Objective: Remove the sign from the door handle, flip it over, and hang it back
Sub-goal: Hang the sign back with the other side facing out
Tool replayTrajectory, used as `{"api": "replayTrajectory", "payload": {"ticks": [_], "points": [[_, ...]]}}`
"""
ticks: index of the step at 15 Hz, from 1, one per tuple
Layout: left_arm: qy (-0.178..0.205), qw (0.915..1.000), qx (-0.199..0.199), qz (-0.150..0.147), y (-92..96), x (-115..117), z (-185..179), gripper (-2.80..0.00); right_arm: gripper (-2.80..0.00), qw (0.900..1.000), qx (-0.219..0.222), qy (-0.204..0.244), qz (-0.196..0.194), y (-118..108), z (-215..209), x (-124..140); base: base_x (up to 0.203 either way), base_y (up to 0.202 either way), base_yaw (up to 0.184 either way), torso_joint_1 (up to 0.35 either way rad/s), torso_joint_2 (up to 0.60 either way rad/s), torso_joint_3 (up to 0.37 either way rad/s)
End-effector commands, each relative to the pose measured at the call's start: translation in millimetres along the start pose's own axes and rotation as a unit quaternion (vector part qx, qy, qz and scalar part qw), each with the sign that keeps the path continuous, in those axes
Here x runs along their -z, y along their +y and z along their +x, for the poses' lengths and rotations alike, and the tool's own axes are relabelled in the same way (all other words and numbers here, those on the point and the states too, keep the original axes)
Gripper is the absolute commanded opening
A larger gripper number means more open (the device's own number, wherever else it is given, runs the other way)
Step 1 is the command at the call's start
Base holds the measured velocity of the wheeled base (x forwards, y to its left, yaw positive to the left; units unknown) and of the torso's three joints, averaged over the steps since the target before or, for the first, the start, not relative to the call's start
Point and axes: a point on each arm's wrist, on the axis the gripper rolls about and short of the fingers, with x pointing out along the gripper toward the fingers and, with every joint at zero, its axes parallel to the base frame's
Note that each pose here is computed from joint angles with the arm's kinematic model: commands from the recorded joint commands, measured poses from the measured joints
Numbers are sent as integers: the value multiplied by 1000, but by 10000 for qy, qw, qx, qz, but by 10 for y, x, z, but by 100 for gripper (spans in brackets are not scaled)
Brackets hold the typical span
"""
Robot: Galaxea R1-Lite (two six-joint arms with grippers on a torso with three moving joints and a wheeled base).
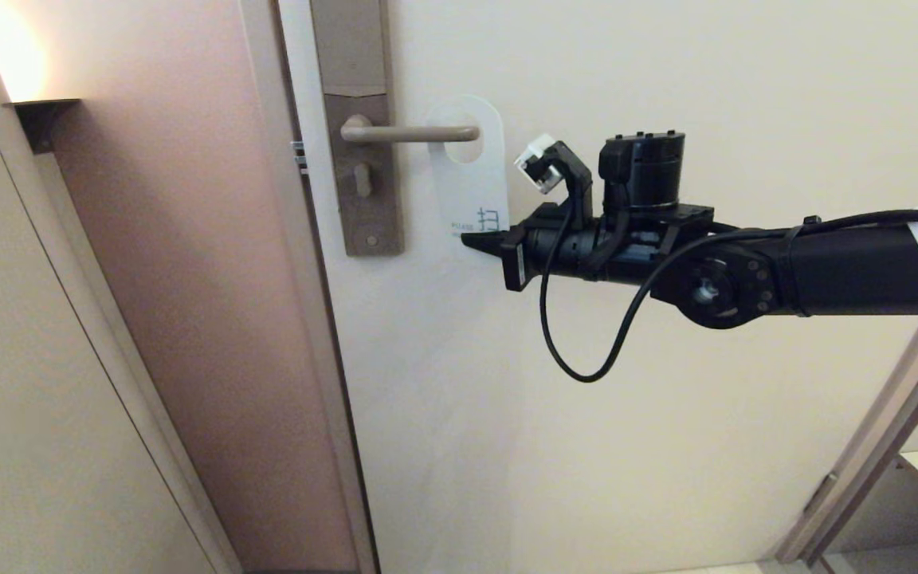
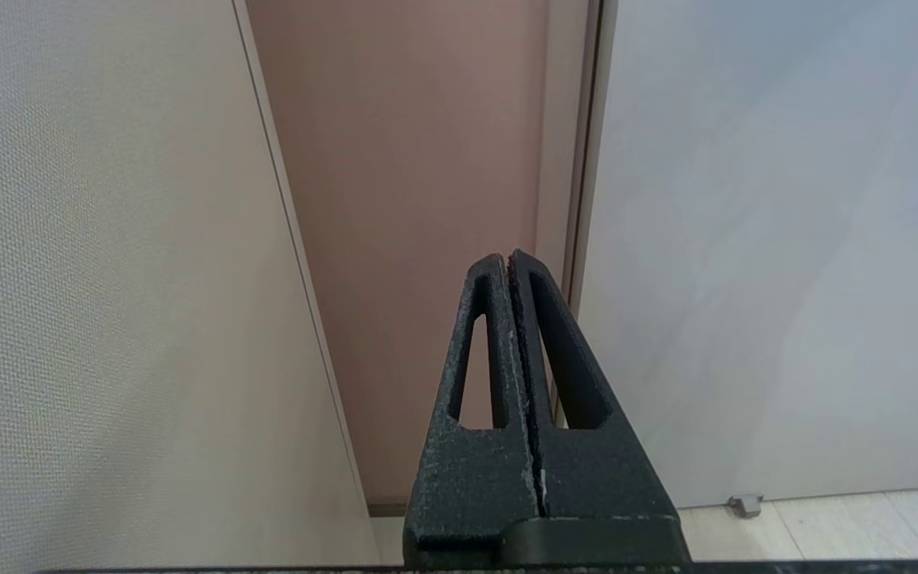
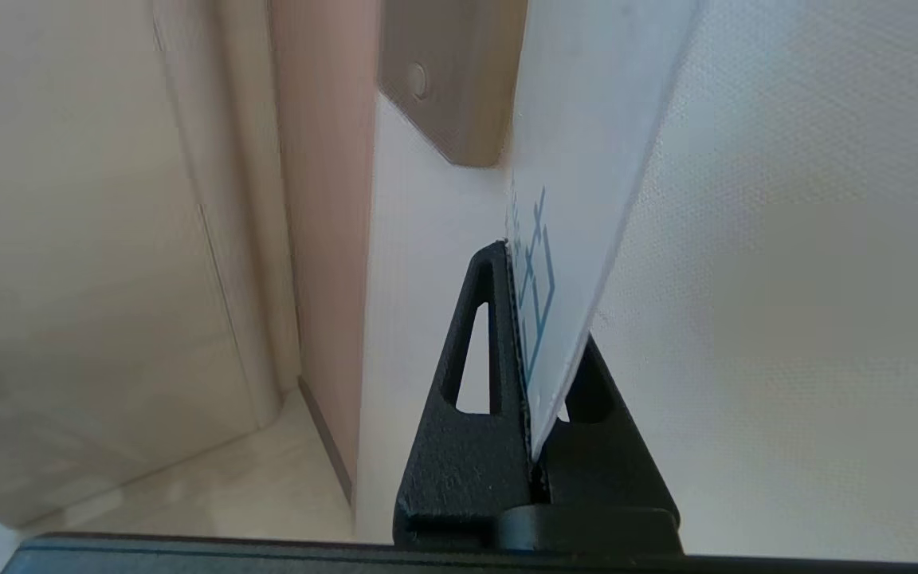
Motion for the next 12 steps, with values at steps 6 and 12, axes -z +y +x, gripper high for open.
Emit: {"api": "replayTrajectory", "payload": {"ticks": [6, 12], "points": [[5, 10000, -1, -1, 0, 0, 1, -280, -280, 9995, -208, -121, 179, 139, 87, -22, 0, 0, 0, 0, 0, 0], [5, 10000, -1, -1, 0, 0, 1, -280, -280, 9975, -229, -280, 611, 146, 131, -22, 0, 0, 0, 0, 0, 0]]}}
